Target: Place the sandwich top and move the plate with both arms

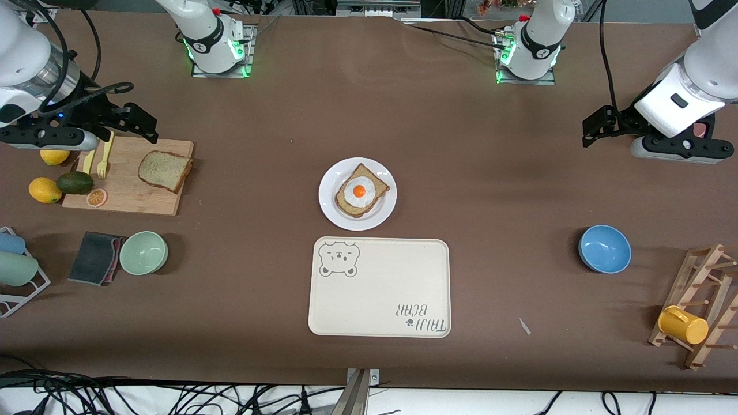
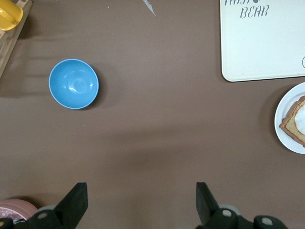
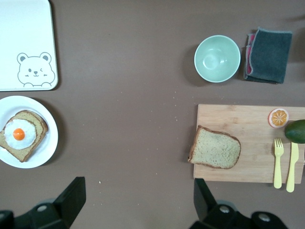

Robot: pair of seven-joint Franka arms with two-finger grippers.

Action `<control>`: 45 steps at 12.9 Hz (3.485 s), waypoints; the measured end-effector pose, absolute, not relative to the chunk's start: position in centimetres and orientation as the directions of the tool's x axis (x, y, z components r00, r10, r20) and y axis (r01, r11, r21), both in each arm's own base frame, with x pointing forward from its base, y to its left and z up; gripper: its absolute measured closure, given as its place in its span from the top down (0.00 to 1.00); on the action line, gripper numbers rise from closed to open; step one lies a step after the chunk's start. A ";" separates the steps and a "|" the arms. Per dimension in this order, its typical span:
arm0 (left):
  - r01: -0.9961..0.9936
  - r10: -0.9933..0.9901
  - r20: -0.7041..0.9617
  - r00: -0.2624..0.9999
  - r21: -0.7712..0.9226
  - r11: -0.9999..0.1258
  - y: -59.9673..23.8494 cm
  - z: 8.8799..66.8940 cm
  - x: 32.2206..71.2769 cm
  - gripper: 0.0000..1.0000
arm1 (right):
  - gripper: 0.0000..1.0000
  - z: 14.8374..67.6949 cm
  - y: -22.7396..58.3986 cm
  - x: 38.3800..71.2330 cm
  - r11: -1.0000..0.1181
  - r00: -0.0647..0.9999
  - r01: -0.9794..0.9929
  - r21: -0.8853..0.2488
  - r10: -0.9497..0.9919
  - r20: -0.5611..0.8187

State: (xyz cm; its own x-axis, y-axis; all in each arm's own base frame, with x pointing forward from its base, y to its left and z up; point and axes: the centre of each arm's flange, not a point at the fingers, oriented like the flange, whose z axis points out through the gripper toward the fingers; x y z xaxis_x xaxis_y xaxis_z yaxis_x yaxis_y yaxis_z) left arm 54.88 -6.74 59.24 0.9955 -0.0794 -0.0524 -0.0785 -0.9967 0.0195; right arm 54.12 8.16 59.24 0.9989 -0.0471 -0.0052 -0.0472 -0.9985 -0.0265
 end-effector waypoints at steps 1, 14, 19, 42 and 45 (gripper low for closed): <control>-0.078 -0.079 -0.052 0.995 0.020 -0.997 -6.7 59.2 54.9 1.00 | 1.00 59.4 8.2 54.2 -0.999 0.999 -0.047 -0.027 -0.047 -0.003; -0.078 -0.079 -0.052 0.995 0.020 -0.997 -6.7 59.2 54.9 1.00 | 1.00 57.9 7.8 54.6 -0.999 0.998 -0.039 -0.024 -0.038 -0.051; -0.078 -0.079 -0.052 0.995 0.020 -0.997 -6.7 59.2 54.9 1.00 | 1.00 57.9 7.7 54.6 -0.999 0.998 -0.040 -0.024 -0.039 -0.051; -0.078 -0.079 -0.052 0.995 0.020 -0.997 -6.7 59.2 54.9 1.00 | 0.97 20.8 4.6 51.2 -0.912 0.969 -0.085 0.401 -0.170 -0.182; -0.078 -0.079 -0.052 0.995 0.020 -0.997 -6.7 59.2 54.9 1.00 | 0.83 20.4 4.5 50.8 -0.910 0.966 -0.090 0.405 -0.179 -0.188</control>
